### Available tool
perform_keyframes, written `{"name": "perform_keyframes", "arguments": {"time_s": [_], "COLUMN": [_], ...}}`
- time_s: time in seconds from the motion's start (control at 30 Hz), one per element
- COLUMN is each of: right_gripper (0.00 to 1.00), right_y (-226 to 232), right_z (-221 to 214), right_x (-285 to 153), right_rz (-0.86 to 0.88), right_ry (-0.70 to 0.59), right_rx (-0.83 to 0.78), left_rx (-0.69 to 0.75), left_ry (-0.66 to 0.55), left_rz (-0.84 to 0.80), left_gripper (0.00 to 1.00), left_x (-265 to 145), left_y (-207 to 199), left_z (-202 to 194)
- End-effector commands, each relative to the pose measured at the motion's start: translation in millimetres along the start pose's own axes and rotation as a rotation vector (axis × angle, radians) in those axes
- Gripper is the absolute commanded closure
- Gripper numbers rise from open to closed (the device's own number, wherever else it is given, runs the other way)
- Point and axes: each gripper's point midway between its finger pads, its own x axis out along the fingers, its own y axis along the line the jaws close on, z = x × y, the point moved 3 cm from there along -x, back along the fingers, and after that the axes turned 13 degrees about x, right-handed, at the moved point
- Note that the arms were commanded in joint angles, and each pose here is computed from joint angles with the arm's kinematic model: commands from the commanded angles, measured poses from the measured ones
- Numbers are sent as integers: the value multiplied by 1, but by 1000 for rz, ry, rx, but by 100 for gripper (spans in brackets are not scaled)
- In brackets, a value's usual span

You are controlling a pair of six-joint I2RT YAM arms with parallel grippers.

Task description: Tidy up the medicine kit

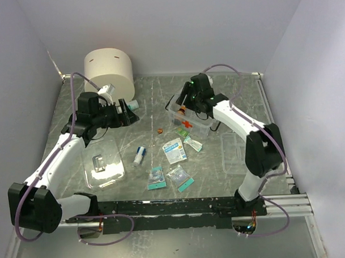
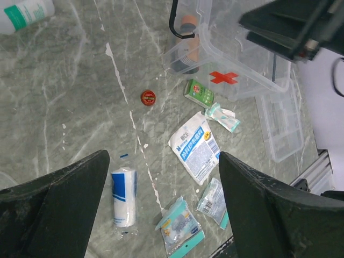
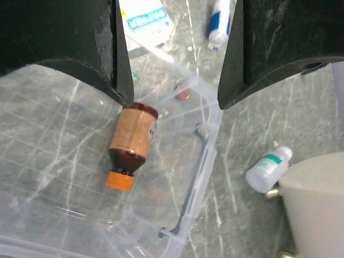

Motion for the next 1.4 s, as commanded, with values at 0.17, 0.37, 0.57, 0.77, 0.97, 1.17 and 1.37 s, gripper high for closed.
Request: {"name": "perform_keyframes", "arguments": {"time_s": [0.17,0.37,0.57,0.77,0.97,1.17,1.37], "right_gripper": [39,40,42,45,46,47,49], "right_y": [15,3,-12,-17,-23,-28,-33], "right_z": [-6,-28,-39,-47,-50,-54,-53], "right_x": [-73,-91,-93,-93,-97,-95,-93], "right_rz": [240,335,338,355,351,339,310], "right_ry": [-21,-25,-15,3,6,16,5], "right_rx": [-160,-162,-147,-122,-120,-131,-123], "left_rx": [-73,-290,-512,-757,-917,-1049,-1156], "left_ry": [-105,-223,-350,-469,-540,-658,-671], "left_rz": [230,554,681,697,716,764,761], "left_gripper": [9,16,29,30,25,22,33], "left_x": [-14,-15,8,52,90,106,123], "left_y": [23,72,103,126,146,164,173], "left_z": [14,4,-5,-6,4,14,2]}}
